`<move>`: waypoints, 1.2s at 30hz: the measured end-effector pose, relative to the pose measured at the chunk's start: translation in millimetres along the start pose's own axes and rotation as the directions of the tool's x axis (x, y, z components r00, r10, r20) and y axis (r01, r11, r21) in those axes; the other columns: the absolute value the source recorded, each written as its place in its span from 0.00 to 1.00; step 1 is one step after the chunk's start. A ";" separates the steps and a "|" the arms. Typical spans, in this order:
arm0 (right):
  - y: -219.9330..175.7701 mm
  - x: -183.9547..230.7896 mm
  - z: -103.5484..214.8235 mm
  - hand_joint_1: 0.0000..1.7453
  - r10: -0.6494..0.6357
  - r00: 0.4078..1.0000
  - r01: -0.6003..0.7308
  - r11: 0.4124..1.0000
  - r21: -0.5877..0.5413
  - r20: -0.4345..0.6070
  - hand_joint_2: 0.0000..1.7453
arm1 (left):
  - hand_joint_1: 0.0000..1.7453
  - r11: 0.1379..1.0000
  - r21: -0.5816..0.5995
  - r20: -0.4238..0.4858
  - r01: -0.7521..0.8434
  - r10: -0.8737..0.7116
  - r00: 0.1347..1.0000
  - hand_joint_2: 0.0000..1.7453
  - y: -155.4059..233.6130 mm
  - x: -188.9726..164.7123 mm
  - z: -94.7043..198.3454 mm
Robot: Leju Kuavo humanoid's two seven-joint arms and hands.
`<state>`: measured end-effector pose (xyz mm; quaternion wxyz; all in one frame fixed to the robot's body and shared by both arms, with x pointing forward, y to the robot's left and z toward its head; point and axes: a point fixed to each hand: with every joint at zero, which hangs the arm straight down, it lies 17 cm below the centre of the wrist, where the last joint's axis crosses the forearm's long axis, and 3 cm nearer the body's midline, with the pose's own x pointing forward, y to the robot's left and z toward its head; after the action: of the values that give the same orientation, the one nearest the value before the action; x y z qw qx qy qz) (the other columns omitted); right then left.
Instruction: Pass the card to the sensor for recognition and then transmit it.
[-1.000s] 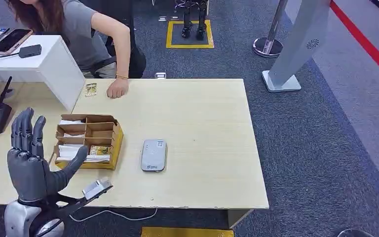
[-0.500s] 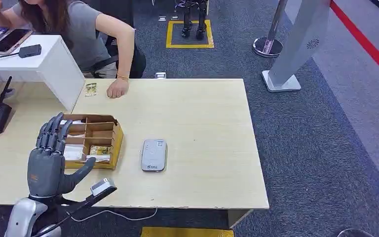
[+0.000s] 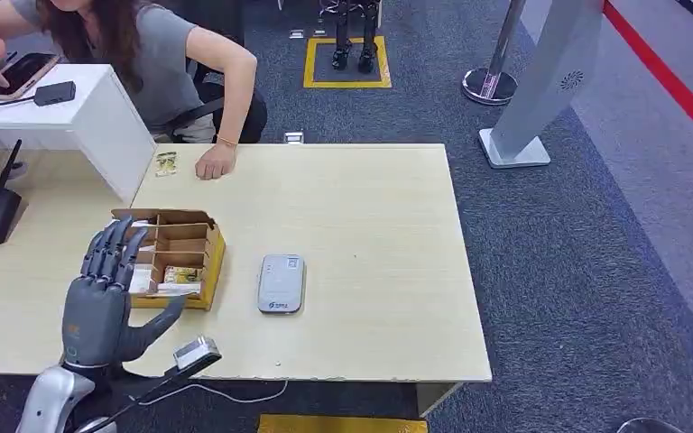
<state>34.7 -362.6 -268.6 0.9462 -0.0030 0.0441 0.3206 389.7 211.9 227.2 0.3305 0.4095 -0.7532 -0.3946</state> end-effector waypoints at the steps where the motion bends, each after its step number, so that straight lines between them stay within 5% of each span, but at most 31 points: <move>1: 0.0 0.0 0.0 0.00 0.000 1.000 0.000 1.000 0.000 0.000 1.00 | 0.00 1.000 -0.002 0.003 -0.002 0.002 1.000 1.00 -0.7 1.4 0.2; 18: -1.4 -0.6 0.2 0.00 0.012 1.000 -0.012 1.000 -0.003 -0.005 1.00 | 0.00 0.966 -0.252 0.021 0.052 -0.049 0.999 1.00 -58.0 -13.2 10.9; 36: -3.0 -2.3 0.3 0.00 -0.010 1.000 0.010 1.000 -0.004 -0.006 1.00 | 0.00 0.913 -0.393 0.029 0.112 -0.110 0.994 1.00 -89.4 -34.7 28.1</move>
<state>34.6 -366.3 -268.2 0.9477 -0.0063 0.0463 0.3158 414.0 219.9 130.6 0.3808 0.3755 -0.6351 -0.5574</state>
